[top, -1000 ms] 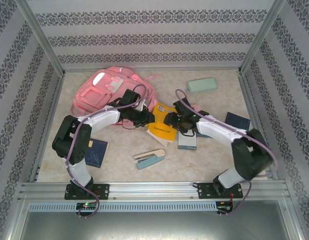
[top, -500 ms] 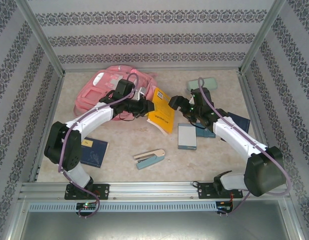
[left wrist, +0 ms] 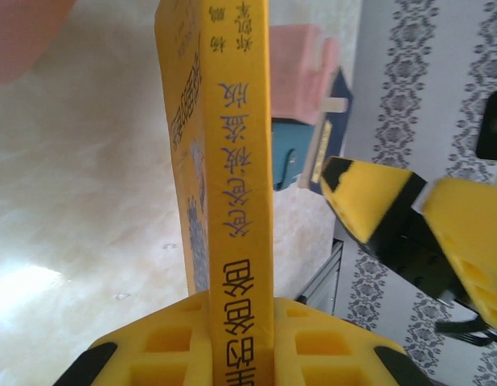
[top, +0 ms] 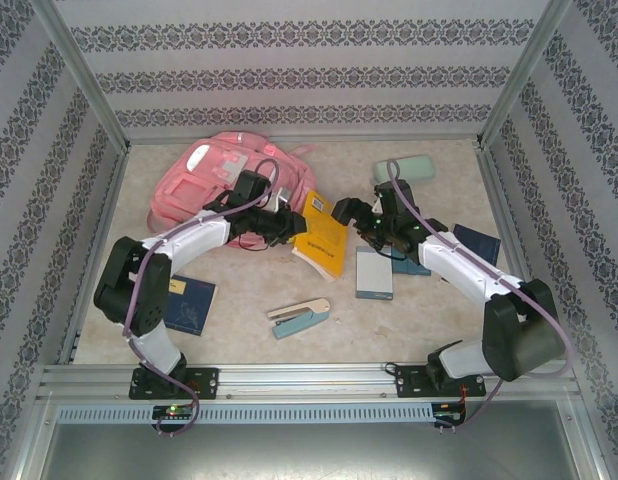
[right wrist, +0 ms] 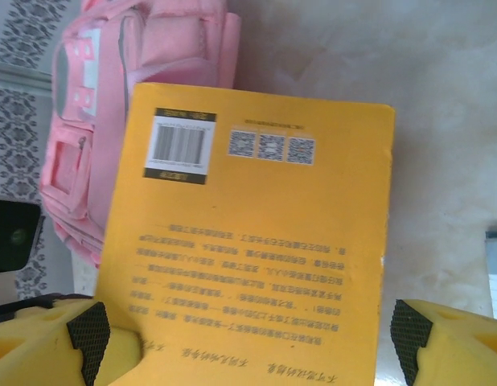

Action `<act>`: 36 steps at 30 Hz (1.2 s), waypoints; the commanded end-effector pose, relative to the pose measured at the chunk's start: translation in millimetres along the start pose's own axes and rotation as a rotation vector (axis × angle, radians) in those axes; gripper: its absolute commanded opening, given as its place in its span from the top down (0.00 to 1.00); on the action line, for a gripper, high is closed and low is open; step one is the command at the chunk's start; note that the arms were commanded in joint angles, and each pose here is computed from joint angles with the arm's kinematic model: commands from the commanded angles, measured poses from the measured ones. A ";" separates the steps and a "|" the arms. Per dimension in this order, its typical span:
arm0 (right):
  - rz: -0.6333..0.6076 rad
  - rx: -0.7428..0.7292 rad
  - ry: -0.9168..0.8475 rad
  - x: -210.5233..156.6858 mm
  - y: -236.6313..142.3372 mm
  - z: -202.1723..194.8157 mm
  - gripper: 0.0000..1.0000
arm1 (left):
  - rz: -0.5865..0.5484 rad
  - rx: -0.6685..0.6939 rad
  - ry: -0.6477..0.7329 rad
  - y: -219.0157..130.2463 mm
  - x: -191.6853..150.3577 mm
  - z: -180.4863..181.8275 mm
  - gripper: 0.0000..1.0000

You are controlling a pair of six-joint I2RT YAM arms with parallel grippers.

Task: Pack the student bag
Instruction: Move the book to the middle-right of the table.

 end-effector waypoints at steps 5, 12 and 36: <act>0.013 -0.029 0.001 -7.5 6.4 -3.6 0.08 | -0.006 -0.085 -0.003 9.8 2.6 1.3 1.00; 0.019 -0.034 0.000 -8.4 9.9 -5.2 0.08 | 0.069 -0.055 0.041 32.8 -27.9 -2.6 1.00; -0.024 0.108 -0.013 6.9 -5.6 21.9 0.06 | -0.190 -0.285 0.184 -70.7 4.1 -84.6 1.00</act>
Point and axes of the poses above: each hand's point on the last joint's axis, 136 mm out from that joint toward the fingers, its own y axis out along the fingers, its own z axis along the line the jaws close on, x = y × z, the point moved 6 cm from there along -y, back along the fingers, and after that the axes turned 11 degrees about -y, right-handed, at the moved point
